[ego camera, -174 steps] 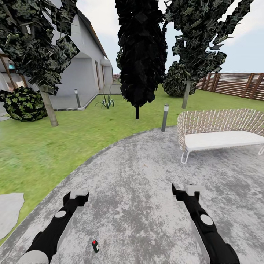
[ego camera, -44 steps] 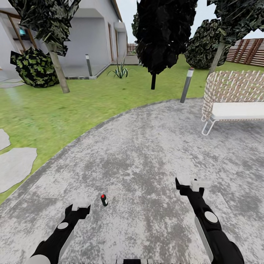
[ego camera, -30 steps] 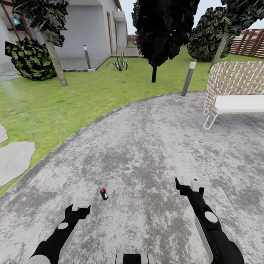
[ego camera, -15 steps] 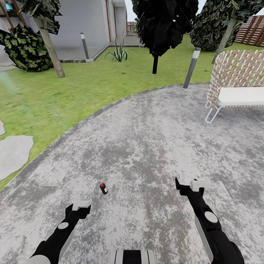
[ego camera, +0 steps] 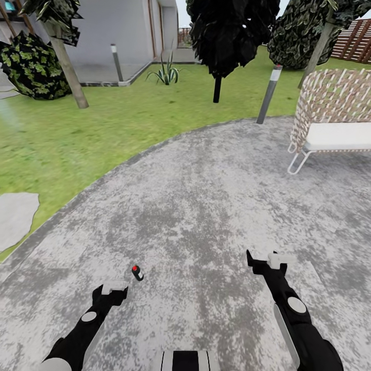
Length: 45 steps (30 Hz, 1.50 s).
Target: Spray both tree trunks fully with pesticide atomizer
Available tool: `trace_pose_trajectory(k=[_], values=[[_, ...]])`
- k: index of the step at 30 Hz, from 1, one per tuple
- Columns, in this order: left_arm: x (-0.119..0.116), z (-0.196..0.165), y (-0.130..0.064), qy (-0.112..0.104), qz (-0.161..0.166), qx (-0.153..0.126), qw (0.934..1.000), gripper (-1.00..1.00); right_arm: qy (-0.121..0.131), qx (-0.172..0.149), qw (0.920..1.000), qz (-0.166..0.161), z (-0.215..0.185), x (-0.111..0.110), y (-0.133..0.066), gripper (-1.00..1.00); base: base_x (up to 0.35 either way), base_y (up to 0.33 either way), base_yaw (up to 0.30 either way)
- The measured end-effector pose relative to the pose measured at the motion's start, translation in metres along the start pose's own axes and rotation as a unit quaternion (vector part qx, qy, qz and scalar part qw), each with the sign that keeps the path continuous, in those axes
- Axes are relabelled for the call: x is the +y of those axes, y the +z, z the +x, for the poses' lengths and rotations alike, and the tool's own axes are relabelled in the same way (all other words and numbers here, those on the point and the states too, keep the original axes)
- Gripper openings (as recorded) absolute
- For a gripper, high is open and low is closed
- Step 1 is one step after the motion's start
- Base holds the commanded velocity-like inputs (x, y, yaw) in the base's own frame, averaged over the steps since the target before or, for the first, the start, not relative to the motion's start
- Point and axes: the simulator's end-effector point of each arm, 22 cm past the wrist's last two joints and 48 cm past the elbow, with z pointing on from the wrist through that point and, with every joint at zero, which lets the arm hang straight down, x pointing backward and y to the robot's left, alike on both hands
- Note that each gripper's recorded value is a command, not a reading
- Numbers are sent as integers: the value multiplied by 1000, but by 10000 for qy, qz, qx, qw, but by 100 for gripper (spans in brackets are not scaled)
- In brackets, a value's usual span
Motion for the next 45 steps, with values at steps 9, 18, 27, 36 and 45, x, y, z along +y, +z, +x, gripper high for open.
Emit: trace_pose_trajectory(k=[9,18,27,36,45], values=[[0,-1,0,-10,-4,-13,10000,100,-5,6,10000,1,0,0,0,100,146,-116,0],[0,-1,0,-12,1,-19,10000,100,-6,7,10000,4,1,0,0,100,56,-43,0],[-7,-1,0,-29,39,-18,10000,100,-6,4,10000,4,0,0,0,100,152,-172,0],[-9,-2,0,-35,50,-21,10000,100,-3,7,10000,-2,1,0,0,100,98,-75,0],[-9,-2,0,-32,51,-22,10000,100,2,8,10000,-12,1,2,0,100,45,-32,120]])
